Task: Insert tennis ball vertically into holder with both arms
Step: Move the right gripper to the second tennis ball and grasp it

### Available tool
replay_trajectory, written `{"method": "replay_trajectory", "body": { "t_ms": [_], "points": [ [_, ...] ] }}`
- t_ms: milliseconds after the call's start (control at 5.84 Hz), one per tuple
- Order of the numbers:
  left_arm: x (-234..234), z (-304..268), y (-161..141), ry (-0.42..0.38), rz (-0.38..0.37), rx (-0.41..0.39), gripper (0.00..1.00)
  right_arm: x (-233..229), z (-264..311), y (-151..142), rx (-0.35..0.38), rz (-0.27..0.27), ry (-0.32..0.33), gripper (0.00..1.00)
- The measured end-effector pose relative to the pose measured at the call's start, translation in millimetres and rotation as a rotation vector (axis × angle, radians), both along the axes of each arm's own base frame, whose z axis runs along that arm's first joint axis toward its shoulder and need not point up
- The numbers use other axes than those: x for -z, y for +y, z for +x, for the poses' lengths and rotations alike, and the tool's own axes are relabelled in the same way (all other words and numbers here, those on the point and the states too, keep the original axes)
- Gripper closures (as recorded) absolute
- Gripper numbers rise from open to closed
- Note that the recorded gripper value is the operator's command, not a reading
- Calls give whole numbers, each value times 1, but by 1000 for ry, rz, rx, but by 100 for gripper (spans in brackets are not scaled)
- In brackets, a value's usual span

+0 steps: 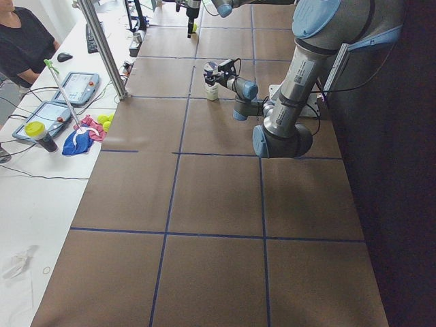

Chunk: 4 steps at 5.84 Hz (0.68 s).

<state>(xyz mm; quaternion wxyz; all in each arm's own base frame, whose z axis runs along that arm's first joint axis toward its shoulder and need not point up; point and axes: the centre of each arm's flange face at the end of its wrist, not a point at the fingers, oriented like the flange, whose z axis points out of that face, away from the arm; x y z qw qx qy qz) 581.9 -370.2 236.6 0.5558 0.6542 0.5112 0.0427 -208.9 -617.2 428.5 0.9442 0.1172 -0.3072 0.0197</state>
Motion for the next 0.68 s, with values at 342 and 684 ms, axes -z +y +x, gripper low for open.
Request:
{"method": "replay_trajectory", "body": {
  "t_ms": [342, 684],
  "points": [
    [-1, 0, 0, 0, -1, -1, 13, -96, 69, -15, 106, -21, 124, 1],
    [-1, 0, 0, -1, -2, -1, 13, -174, 100, -23, 199, 4, 172, 1]
  ]
}}
